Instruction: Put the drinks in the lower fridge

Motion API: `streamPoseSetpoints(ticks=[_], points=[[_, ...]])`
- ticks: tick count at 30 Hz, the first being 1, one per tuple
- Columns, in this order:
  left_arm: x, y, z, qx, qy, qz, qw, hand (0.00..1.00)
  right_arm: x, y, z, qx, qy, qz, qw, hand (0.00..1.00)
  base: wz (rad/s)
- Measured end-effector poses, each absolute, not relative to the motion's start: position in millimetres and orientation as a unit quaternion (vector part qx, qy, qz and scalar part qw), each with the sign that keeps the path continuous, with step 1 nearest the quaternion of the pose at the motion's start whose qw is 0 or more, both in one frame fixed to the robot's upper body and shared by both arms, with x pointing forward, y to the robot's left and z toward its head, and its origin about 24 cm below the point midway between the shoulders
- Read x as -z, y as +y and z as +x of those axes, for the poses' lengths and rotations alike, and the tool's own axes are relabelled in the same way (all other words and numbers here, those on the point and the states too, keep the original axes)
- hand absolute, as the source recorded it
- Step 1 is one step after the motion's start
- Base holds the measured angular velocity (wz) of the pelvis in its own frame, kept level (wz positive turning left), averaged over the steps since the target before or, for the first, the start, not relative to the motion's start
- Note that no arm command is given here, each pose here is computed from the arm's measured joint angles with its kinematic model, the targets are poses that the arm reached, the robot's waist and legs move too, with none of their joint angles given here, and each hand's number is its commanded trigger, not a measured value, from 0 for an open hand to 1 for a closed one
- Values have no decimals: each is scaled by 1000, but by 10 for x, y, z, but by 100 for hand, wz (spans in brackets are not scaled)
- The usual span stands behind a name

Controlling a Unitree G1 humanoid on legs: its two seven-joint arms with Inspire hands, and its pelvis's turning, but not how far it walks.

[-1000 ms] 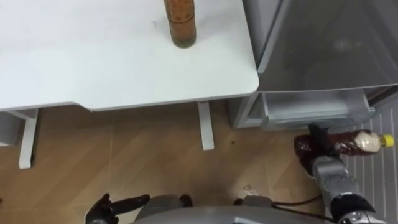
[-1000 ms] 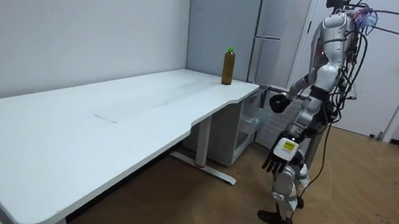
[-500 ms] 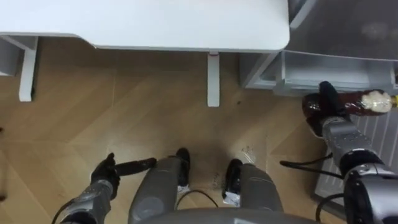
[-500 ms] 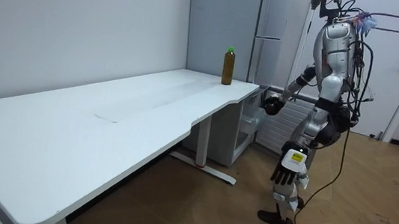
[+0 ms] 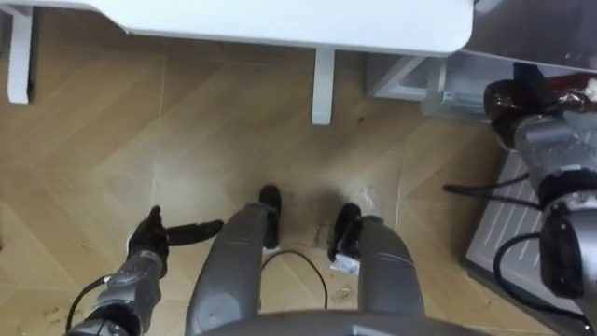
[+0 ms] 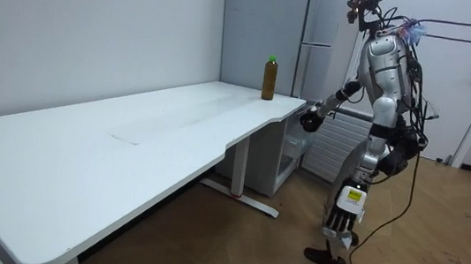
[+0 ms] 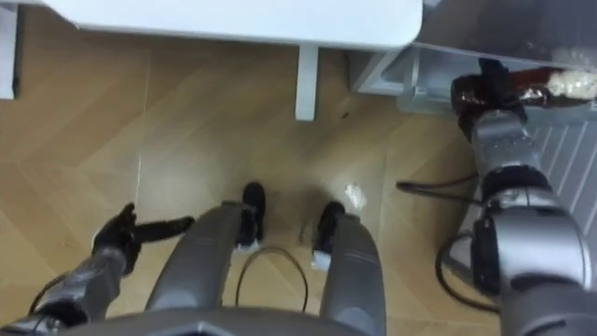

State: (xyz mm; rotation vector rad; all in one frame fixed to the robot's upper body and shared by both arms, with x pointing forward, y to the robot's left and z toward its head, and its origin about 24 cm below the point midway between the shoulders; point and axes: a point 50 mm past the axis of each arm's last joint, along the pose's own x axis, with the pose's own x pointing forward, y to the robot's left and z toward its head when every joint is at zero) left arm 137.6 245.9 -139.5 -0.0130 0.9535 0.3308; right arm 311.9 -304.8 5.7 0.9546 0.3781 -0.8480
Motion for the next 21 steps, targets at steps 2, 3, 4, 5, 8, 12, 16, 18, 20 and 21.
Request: streamPoseSetpoints(ticks=[2, 3, 4, 5, 8, 12, 16, 18, 20, 21], points=[[1383, 2495, 1364, -163, 456, 5, 875, 0, -179, -3129, 3156, 395, 158, 437, 793, 100, 2], [1380, 2526, 1335, -172, 456, 11, 873, 0, -246, -3163, 3183, 397, 151, 436, 794, 100, 0], [1379, 2548, 1317, -181, 457, 16, 870, 0, -297, -3201, 3195, 400, 145, 435, 794, 100, 0], [1377, 2556, 1309, -185, 457, 19, 870, 0, -317, -3205, 3206, 400, 144, 435, 794, 100, 0], [1375, 2562, 1284, -191, 458, 28, 868, 0, -422, -3226, 3263, 396, 131, 437, 797, 100, 0], [1374, 2517, 1307, -176, 460, 39, 870, 0, -517, -3260, 3301, 393, 117, 451, 793, 100, -2], [1379, 2508, 1302, -173, 463, 44, 868, 0, -537, -3293, 3295, 393, 111, 455, 792, 100, -3], [1374, 2517, 1303, -171, 463, 50, 868, 0, -544, -3296, 3297, 389, 106, 461, 790, 100, 0], [1366, 2535, 1307, -166, 462, 59, 869, 0, -557, -3301, 3303, 387, 99, 468, 788, 100, 0], [1362, 2545, 1307, -166, 462, 61, 869, 0, -563, -3304, 3305, 384, 96, 470, 789, 100, 0]])
